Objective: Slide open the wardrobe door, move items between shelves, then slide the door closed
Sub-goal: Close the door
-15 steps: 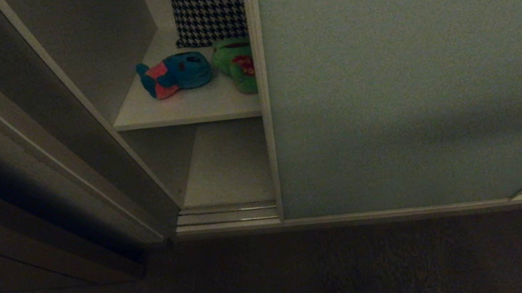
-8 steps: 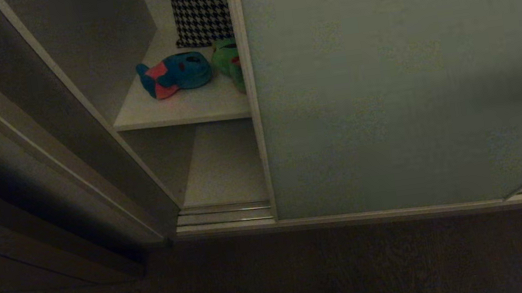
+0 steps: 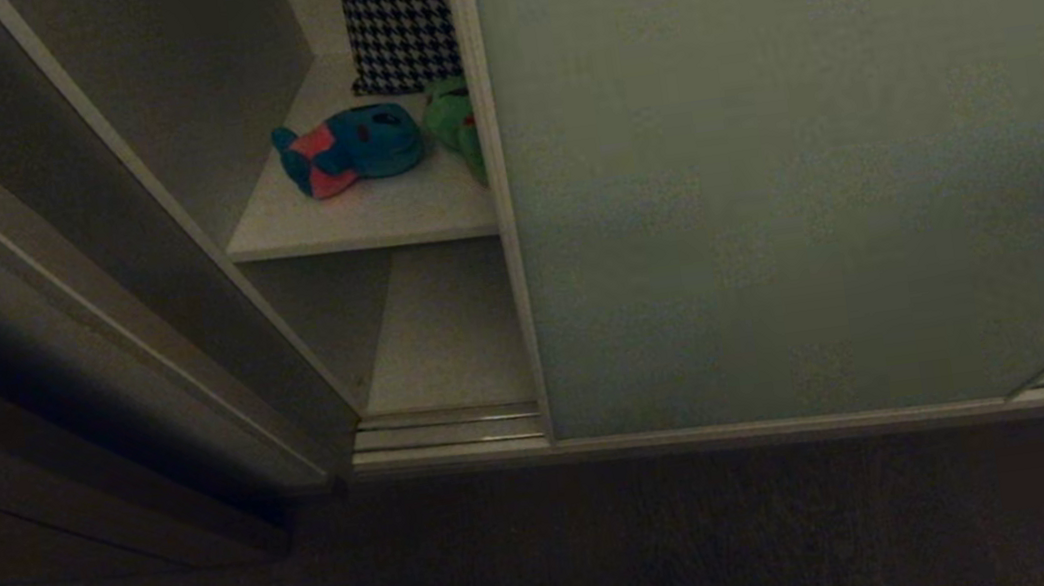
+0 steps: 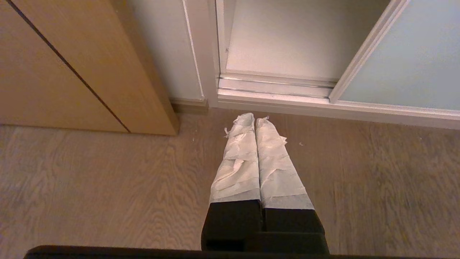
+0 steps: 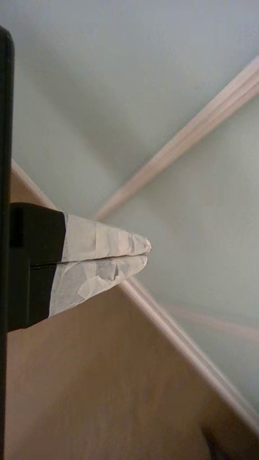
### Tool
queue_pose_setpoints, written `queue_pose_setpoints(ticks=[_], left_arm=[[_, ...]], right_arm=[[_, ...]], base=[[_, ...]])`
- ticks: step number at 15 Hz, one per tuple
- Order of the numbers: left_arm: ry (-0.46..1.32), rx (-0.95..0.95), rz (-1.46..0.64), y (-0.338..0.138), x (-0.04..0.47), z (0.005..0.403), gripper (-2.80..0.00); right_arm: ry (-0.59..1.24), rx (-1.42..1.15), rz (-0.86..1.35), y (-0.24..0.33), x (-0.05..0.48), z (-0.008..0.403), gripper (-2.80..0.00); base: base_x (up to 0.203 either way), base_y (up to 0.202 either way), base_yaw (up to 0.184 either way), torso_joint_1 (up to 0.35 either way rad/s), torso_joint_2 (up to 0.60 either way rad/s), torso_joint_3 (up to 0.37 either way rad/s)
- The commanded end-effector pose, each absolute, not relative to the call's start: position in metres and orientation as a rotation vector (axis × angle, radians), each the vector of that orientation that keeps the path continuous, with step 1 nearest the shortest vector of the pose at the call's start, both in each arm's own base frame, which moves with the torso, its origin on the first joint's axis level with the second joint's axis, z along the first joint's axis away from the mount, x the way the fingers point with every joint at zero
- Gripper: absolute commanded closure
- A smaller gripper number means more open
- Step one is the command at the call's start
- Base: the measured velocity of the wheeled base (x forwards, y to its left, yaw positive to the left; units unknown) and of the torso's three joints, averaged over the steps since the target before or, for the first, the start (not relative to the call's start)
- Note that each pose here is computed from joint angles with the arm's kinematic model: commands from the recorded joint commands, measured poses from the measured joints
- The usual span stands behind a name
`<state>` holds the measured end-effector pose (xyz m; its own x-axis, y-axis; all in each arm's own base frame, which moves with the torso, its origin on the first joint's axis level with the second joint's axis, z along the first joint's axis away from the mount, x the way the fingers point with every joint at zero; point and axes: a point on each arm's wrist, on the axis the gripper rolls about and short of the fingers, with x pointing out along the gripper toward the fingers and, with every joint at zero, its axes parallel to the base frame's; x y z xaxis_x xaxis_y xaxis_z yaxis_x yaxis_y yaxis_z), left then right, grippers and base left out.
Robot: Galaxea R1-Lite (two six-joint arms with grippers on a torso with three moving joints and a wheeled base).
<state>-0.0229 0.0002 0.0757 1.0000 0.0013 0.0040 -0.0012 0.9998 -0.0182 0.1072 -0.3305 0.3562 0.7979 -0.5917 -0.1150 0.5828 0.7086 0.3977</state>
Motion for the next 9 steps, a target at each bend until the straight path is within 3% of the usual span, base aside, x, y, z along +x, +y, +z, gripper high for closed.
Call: queue_pose_setpoints(ticks=[1,9], left_arm=[[-0.003,-0.018,0.002,0.000,-0.023,0.076,0.00],[-0.003,-0.018,0.002,0.000,-0.023,0.076,0.00]], right_arm=[[-0.002,0.501,-0.604,-0.353,0.132,0.338,0.00],[0.011,0.528,-0.396,-0.352,0.177,0.325,0.00]], base=[[0.000,0.000,0.000,0.000,0.00,0.000],[0.000,0.000,0.000,0.000,0.00,0.000]])
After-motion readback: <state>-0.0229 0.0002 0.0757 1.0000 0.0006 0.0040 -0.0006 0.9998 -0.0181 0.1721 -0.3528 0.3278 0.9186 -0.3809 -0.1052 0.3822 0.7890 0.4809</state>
